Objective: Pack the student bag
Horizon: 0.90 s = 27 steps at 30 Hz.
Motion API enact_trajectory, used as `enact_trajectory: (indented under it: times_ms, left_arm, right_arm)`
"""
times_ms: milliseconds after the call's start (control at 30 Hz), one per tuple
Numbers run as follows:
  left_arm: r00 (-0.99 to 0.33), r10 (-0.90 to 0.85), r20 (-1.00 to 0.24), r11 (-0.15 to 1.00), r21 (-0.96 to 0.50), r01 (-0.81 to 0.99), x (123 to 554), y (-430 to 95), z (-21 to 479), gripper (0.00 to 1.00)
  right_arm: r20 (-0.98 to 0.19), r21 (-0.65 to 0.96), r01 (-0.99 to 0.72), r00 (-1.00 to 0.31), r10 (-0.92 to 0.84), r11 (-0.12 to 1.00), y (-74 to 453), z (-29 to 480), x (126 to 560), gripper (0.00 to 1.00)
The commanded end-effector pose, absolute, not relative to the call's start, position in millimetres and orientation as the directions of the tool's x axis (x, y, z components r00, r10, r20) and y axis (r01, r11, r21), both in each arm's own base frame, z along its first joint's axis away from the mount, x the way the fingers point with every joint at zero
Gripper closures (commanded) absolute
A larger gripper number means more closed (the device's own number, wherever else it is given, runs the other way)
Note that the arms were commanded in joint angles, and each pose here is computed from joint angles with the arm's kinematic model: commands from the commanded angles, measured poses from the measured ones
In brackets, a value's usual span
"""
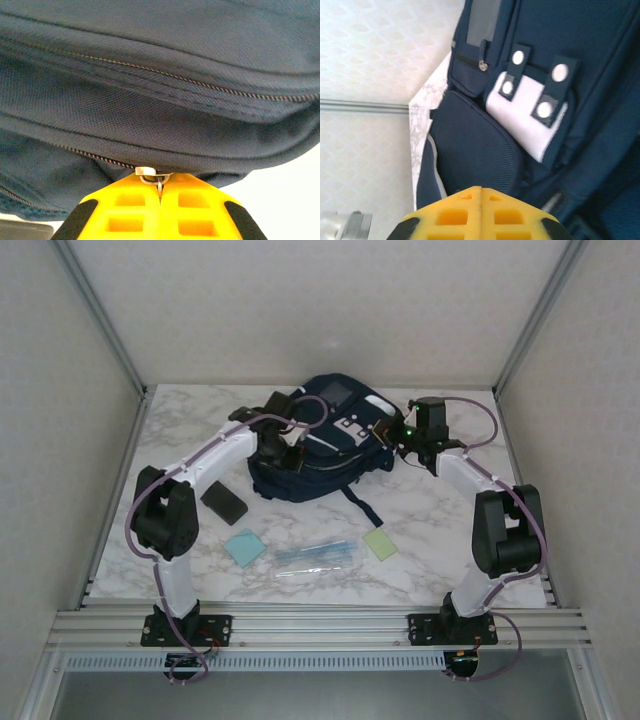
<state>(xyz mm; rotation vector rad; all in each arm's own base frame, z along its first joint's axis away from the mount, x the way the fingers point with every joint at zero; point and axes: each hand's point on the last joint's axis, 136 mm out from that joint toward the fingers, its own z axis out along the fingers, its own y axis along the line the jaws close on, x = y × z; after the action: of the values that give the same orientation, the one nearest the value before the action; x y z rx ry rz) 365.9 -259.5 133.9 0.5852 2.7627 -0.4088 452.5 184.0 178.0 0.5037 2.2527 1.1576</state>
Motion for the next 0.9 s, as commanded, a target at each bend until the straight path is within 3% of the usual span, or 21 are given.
enact_trajectory:
  times_ms: [0, 100, 200, 400, 633, 867]
  left_arm:
    - [-0.828, 0.348, -0.439, 0.776, -0.362, 0.517, 353, -316, 191, 1.00]
    - [-0.828, 0.341, -0.445, 0.751, -0.401, 0.524, 352, -340, 198, 1.00]
    - [-0.820, 0.338, -0.462, 0.717, -0.437, 0.542, 348, -365, 206, 1.00]
    - [-0.804, 0.368, -0.467, 0.689, -0.444, 0.573, 341, -390, 206, 1.00]
    - [-0.806, 0.367, -0.464, 0.682, -0.455, 0.572, 336, -404, 200, 1.00]
    - [-0.806, 0.341, -0.484, 0.739, -0.392, 0.548, 348, -400, 192, 1.00]
  right_arm:
    - [-0.287, 0.837, 0.066, -0.793, 0.537, 0.544, 188, 192, 447, 0.77]
    - [-0.234, 0.841, 0.100, -0.819, 0.524, 0.531, 189, 194, 429, 0.53]
    - [-0.165, 0.833, 0.151, -0.851, 0.499, 0.533, 189, 188, 404, 0.44]
    - [-0.094, 0.849, 0.195, -0.859, 0.504, 0.491, 188, 189, 373, 0.39]
    - [-0.046, 0.863, 0.216, -0.867, 0.496, 0.457, 202, 188, 367, 0.38]
    - [-0.037, 0.826, 0.237, -0.882, 0.469, 0.511, 204, 177, 348, 0.37]
